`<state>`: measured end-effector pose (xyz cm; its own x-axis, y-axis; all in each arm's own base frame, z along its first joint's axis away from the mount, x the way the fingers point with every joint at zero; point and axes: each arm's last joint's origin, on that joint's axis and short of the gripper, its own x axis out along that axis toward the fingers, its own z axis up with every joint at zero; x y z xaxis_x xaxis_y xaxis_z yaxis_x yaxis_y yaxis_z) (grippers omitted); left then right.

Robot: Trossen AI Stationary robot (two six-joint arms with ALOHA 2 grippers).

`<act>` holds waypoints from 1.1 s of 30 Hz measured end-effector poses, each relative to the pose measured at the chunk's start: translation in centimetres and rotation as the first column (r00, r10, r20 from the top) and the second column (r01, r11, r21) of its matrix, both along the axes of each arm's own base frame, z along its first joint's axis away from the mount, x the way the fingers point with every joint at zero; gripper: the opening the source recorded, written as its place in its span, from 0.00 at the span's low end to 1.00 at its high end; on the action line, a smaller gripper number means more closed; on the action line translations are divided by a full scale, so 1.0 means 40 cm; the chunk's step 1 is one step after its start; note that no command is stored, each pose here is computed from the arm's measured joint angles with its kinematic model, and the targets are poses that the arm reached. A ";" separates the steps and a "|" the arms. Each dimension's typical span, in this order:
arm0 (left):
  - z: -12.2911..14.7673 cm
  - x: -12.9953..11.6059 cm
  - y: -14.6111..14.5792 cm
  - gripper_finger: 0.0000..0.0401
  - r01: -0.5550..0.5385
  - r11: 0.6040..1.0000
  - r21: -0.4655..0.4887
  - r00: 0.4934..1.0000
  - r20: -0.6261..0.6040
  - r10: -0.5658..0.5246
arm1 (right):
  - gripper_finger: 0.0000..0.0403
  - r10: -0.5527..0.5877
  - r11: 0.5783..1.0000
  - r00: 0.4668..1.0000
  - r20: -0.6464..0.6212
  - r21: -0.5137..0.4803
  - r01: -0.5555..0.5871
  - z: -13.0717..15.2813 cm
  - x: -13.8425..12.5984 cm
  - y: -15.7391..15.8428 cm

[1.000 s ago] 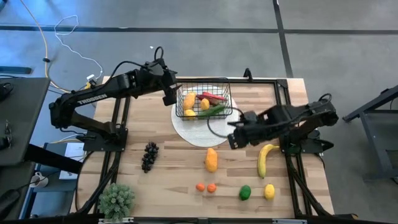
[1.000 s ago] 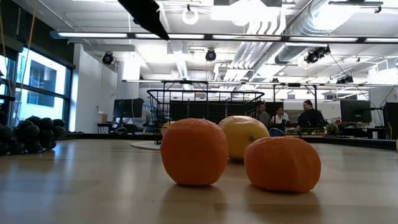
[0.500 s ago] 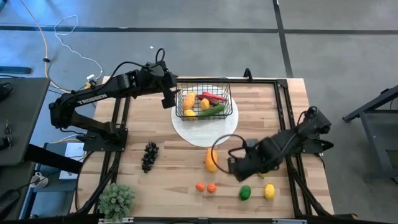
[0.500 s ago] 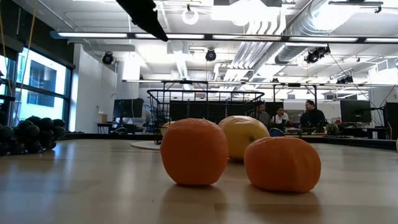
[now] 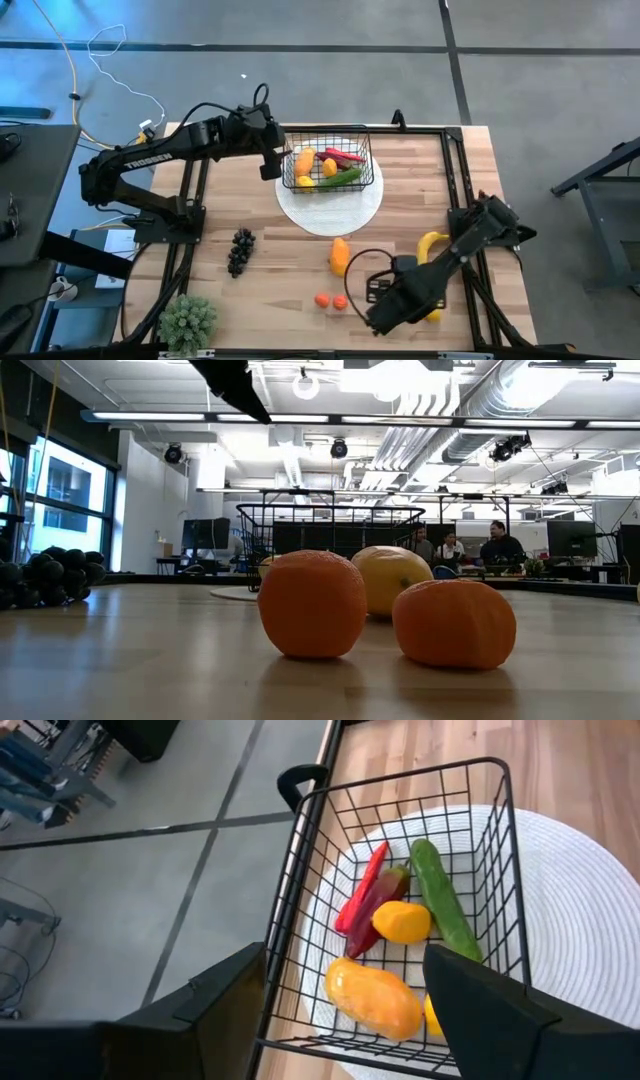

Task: Build produce basket
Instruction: Put the green lemon into the black basket

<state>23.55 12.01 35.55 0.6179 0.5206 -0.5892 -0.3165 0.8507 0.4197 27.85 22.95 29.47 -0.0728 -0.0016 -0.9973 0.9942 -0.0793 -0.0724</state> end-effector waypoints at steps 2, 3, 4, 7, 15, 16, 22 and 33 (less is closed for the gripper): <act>0.000 0.002 -0.004 0.64 0.007 1.000 0.000 1.000 0.000 -0.007 | 0.64 -0.013 1.000 1.000 -0.011 0.006 0.013 -0.021 0.015 0.007; 0.000 0.003 -0.006 0.64 0.009 1.000 0.000 1.000 0.000 -0.009 | 0.64 -0.018 1.000 1.000 -0.014 0.005 0.018 -0.032 0.021 0.012; 0.000 0.004 -0.008 0.64 0.013 1.000 0.000 1.000 0.000 -0.013 | 0.64 -0.022 1.000 1.000 -0.020 0.007 0.022 -0.044 0.028 0.018; 0.000 0.007 -0.014 0.64 0.022 1.000 0.000 1.000 0.000 -0.022 | 0.64 -0.024 1.000 0.999 -0.046 0.016 0.025 -0.081 0.044 0.034; 0.000 0.014 -0.030 0.64 0.049 0.999 0.002 0.999 -0.001 -0.049 | 0.64 -0.029 0.999 0.994 -0.102 0.020 0.031 -0.170 0.079 0.066; 0.000 0.015 -0.031 0.64 0.050 0.999 0.002 0.999 -0.001 -0.050 | 0.64 -0.031 0.999 0.993 -0.112 0.017 0.033 -0.180 0.081 0.068; 0.000 0.016 -0.034 0.64 0.038 0.999 0.014 0.999 -0.007 -0.038 | 0.64 -0.041 0.999 0.985 -0.165 0.020 0.045 -0.225 0.091 0.080; 0.000 0.016 -0.034 0.64 0.038 0.999 0.014 0.999 -0.007 -0.038 | 0.64 -0.063 0.998 0.960 -0.272 0.002 0.066 -0.300 0.094 0.089</act>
<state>24.19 10.66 35.55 0.6335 0.5051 -0.5862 -0.2810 0.8560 0.4339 31.59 26.49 17.48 -0.3409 0.0225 -0.9398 0.9297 -0.1401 -0.3406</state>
